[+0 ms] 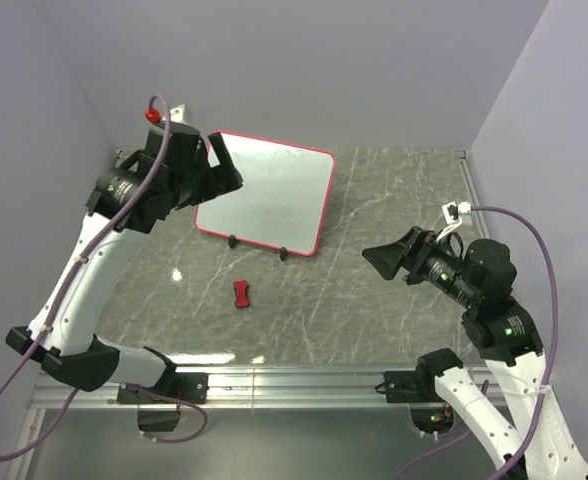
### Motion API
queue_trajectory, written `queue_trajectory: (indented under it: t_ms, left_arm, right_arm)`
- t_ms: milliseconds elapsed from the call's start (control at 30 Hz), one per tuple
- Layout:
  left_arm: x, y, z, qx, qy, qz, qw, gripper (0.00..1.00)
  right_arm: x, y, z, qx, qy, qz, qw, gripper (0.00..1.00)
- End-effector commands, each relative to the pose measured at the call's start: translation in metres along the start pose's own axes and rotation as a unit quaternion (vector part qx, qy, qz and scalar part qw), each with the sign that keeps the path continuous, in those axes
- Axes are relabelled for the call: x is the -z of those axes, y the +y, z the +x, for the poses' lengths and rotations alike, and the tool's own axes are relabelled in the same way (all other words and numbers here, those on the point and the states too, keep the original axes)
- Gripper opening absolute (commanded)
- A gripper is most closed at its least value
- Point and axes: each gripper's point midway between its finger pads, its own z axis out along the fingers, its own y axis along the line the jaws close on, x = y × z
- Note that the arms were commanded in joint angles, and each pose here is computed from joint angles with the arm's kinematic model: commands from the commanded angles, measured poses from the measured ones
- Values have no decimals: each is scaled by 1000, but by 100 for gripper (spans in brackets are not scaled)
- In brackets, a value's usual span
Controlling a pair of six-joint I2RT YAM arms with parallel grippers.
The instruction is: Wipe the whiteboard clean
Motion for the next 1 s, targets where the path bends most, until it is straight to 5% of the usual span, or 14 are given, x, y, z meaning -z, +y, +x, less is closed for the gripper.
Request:
queue_trajectory:
  t_ms: [0, 200, 367, 533, 633, 833, 967]
  left_arm:
    - [24, 13, -4, -2, -4, -23, 1000, 96]
    - [55, 18, -17, 17, -50, -2, 999, 99]
    - [83, 0, -25, -5, -101, 104, 989, 99]
    - [93, -7, -40, 1, -155, 141, 978, 100]
    - [73, -8, -35, -20, -135, 120, 983, 99]
    - [52, 1, -36, -56, -101, 53, 992, 99]
    - [40, 17, -33, -79, -94, 6, 992, 100]
  right_arm:
    - [12, 18, -2, -7, -7, -32, 999, 100]
    - [29, 18, -5, -19, -12, -2, 1000, 100]
    - [51, 25, -8, -49, -37, 2, 998, 100]
    - [87, 61, -14, -42, -91, -86, 991, 100]
    - [103, 59, -24, -24, -120, -59, 991, 100]
    - [117, 7, -8, -123, -111, 84, 983, 100]
    - [108, 27, -19, -52, -110, 24, 992, 100]
